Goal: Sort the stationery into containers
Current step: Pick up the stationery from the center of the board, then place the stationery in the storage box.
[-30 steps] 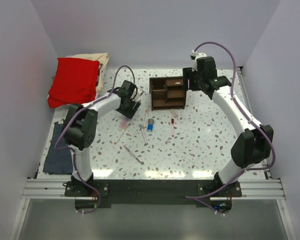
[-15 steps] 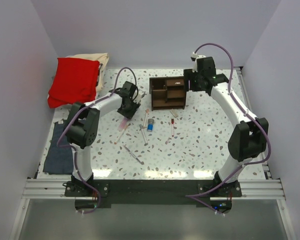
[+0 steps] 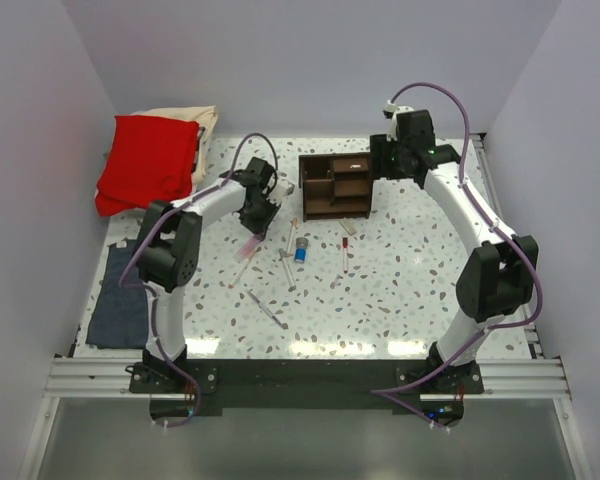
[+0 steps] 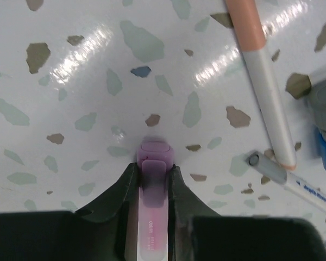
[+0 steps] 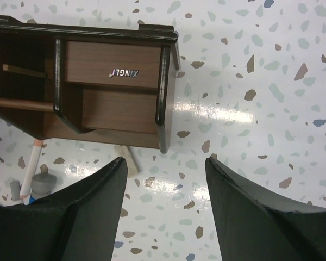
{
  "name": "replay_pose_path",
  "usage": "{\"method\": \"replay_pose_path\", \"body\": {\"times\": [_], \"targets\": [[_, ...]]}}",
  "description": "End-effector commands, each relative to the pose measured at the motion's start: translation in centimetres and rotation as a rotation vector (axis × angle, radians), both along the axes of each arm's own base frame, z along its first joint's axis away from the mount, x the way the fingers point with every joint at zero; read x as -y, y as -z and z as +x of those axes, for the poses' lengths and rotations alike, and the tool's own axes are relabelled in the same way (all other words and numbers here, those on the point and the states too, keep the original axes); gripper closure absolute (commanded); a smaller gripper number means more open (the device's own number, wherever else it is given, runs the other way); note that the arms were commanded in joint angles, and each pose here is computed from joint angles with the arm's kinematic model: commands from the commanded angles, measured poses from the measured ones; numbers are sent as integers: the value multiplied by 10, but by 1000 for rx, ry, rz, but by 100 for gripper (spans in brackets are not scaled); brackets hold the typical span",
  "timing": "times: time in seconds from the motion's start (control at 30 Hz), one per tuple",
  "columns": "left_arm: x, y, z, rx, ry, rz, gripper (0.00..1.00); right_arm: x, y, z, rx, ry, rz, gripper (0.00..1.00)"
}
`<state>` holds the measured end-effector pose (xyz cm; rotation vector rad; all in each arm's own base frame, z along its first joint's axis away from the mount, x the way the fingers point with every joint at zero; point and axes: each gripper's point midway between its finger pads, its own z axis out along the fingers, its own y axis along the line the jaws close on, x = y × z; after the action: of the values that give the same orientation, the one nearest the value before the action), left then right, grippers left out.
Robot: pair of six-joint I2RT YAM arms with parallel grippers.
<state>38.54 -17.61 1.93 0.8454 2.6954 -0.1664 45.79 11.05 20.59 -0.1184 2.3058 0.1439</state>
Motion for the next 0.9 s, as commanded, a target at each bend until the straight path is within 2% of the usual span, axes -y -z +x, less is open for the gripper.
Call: {"method": "replay_pose_path", "body": {"times": [0.0, 0.03, 0.1, 0.13, 0.2, 0.23, 0.3, 0.33, 0.4, 0.43, 0.53, 0.6, 0.87], "targets": [[22, -94, 10, 135, 137, -149, 100, 10, -18, 2, 43, 11, -29, 37], [31, -130, 19, 209, 165, -201, 100, 11, -21, 2, 49, 13, -32, 37], [41, -166, 27, 282, 196, -253, 100, 14, -21, 0, 54, 17, -37, 37], [55, -199, 31, 345, 243, -330, 100, 15, -23, 0, 62, 18, -39, 37], [71, -231, 31, 409, 301, -429, 100, 18, -23, -2, 67, 26, -42, 37], [85, -261, 33, 496, 330, -530, 100, 20, -23, -1, 71, 32, -40, 36], [96, -291, 36, 612, 342, -628, 100, 23, -22, -1, 71, 44, -46, 31], [103, -314, 38, 744, 350, -725, 100, 27, -23, -1, 70, 54, -53, 30], [109, -334, 37, 902, 388, -815, 100, 32, -23, 1, 76, 64, -59, 30], [111, -343, 34, 1030, 410, -894, 100, 35, -23, 1, 80, 69, -66, 30], [117, -342, 38, 1144, 415, -1012, 100, 40, -20, 3, 77, 82, -76, 30], [123, -345, 48, 1158, 408, -1041, 100, 43, -21, 4, 80, 90, -77, 30], [148, -305, 94, 1114, 362, -1060, 100, 47, -15, 3, 77, 102, -81, 30]]}}
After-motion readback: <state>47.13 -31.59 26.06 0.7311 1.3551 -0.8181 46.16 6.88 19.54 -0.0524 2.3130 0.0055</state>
